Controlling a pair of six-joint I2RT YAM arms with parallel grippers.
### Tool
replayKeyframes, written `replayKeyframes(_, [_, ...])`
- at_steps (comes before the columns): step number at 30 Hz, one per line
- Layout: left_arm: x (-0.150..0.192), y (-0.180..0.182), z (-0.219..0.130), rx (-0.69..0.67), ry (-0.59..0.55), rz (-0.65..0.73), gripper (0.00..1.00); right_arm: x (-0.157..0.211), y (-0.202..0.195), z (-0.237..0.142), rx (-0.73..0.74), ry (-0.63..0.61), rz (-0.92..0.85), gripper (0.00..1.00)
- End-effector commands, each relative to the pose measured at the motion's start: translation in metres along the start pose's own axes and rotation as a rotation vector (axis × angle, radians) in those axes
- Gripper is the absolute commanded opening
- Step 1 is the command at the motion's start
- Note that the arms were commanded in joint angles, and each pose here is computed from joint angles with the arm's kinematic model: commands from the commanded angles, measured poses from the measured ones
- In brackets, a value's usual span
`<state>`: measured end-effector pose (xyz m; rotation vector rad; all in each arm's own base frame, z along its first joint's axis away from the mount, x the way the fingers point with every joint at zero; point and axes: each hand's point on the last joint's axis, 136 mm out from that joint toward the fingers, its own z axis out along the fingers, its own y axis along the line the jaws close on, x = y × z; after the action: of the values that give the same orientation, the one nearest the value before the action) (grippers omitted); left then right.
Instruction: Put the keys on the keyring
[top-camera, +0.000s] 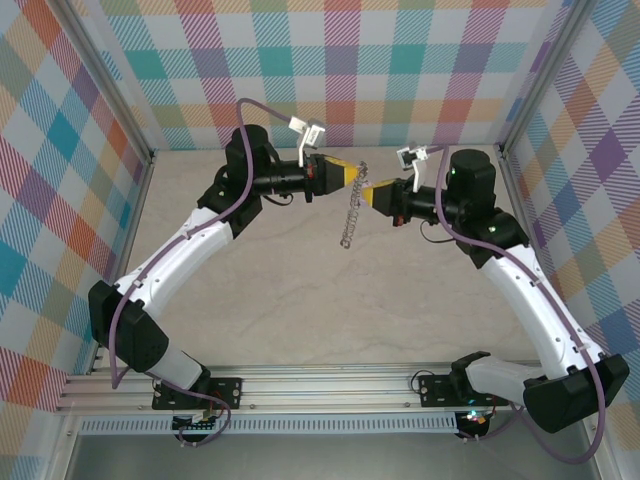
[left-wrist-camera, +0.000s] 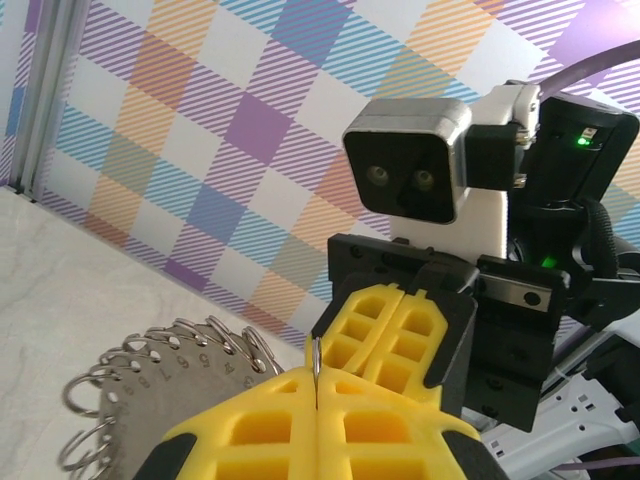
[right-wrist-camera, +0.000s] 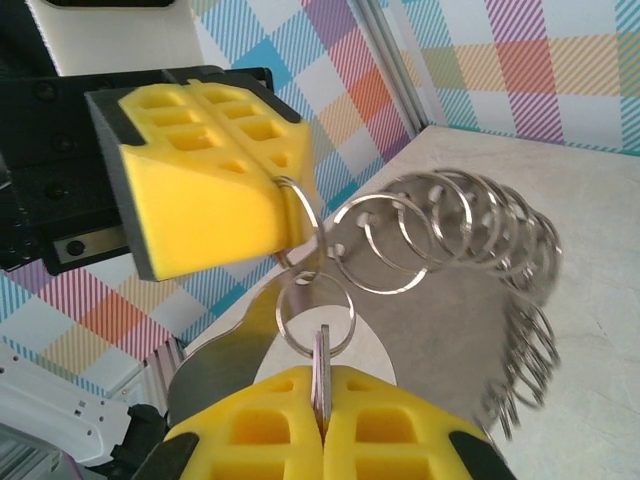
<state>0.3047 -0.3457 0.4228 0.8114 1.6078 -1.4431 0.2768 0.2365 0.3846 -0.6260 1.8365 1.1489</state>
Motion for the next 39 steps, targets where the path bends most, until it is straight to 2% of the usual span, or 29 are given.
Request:
replayKeyframes(1, [-0.01,-0.015,-0.007,0.001,-0.028,0.057,0.0,-0.011,0.013,-0.003,-0.045,0.003,-0.043,0.0])
replayKeyframes(9, [-0.007,-0.01,-0.005,0.001,-0.019,0.047,0.0,-0.015,0.013,0.002,-0.063,0.02,-0.042,0.0])
replayKeyframes(32, [0.002,-0.009,-0.005,0.001,0.002,0.048,0.0,-0.027,0.004,-0.008,0.025,0.044,-0.096,0.0])
replayKeyframes(39, [0.002,-0.01,-0.006,0.0,0.004,0.05,0.0,-0.019,0.005,-0.003,-0.024,0.07,-0.063,0.0])
